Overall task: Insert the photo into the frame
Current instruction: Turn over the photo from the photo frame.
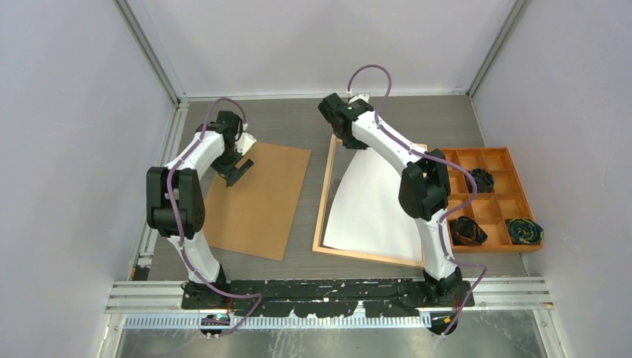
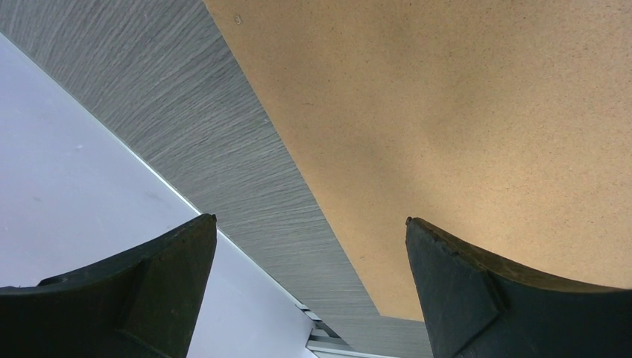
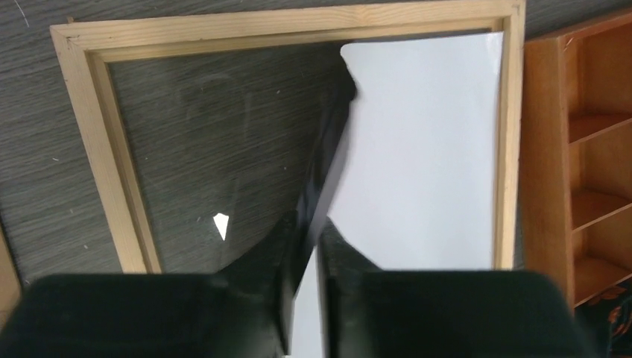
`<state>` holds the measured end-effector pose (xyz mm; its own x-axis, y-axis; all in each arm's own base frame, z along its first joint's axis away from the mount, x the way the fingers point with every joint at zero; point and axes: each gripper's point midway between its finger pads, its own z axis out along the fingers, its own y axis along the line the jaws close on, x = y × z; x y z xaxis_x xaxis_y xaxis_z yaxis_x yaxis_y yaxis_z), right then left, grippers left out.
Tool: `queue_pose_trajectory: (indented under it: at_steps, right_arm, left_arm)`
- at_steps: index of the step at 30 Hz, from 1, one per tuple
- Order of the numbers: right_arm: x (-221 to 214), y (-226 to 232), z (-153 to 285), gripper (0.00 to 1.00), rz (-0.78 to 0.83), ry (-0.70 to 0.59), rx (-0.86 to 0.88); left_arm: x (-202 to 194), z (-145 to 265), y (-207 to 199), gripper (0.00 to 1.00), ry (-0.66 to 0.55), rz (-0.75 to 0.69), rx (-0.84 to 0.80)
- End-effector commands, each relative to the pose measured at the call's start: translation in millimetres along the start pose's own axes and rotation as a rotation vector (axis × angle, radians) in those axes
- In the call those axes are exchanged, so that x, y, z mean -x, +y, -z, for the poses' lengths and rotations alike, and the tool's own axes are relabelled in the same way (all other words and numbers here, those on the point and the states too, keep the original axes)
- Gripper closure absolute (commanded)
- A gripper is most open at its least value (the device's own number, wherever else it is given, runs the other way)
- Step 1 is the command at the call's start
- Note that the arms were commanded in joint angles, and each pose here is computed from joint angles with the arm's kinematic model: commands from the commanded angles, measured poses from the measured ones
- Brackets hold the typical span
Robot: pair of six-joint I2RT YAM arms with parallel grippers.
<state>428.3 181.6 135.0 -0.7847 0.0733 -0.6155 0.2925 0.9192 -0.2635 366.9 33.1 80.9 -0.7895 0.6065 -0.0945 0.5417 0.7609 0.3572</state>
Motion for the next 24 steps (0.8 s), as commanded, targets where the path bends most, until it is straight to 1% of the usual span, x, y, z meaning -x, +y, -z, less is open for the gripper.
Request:
queue_pose_trajectory:
  at_steps: [1, 2, 3, 5, 7, 8, 9, 10, 18, 24]
  right_arm:
    - [-6.5, 7.2, 0.2, 0.67, 0.010, 0.019, 0.027]
    - [-8.8, 9.8, -0.3, 0.58, 0.010, 0.027, 0.039]
    - [-10.4, 11.9, -0.8, 0.44, 0.005, 0.030, 0.048]
    - [-11.6, 15.3, -1.4, 0.25, -0.013, 0.033, 0.064]
    - [-11.5, 19.6, -1.2, 0.07, -0.032, 0.032, 0.086]
    - [-11.5, 21.2, -1.0, 0.03, -0.039, 0.031, 0.093]
    - [-10.7, 23.7, -0.3, 0.01, -0.048, 0.031, 0.105]
    - [-10.2, 26.6, 0.2, 0.00, -0.055, 0.032, 0.118]
    - [-0.5, 33.6, 9.8, 0.00, -0.098, 0.023, 0.191]
    - [11.9, 34.5, 17.4, 0.00, -0.201, 0.009, 0.328]
  left_arm:
    - [2.8, 9.6, 9.7, 0.00, -0.029, -0.003, 0.033]
    - [2.3, 9.5, 9.7, 0.00, -0.027, -0.006, 0.034]
    - [1.9, 9.8, 10.0, 0.00, -0.028, -0.006, 0.035]
    - [1.5, 10.3, 10.1, 0.00, -0.029, -0.006, 0.036]
    - [1.6, 10.8, 10.0, 0.00, -0.031, -0.007, 0.037]
    - [1.0, 10.9, 10.4, 0.00, -0.030, -0.007, 0.038]
    - [0.5, 10.9, 10.2, 0.00, -0.029, -0.009, 0.038]
    - [0.4, 11.1, 10.5, 0.00, -0.029, -0.010, 0.039]
    - [0.4, 11.0, 14.1, 0.00, -0.028, -0.009, 0.049]
    - [0.4, 11.2, 14.5, 0.00, -0.029, -0.006, 0.048]
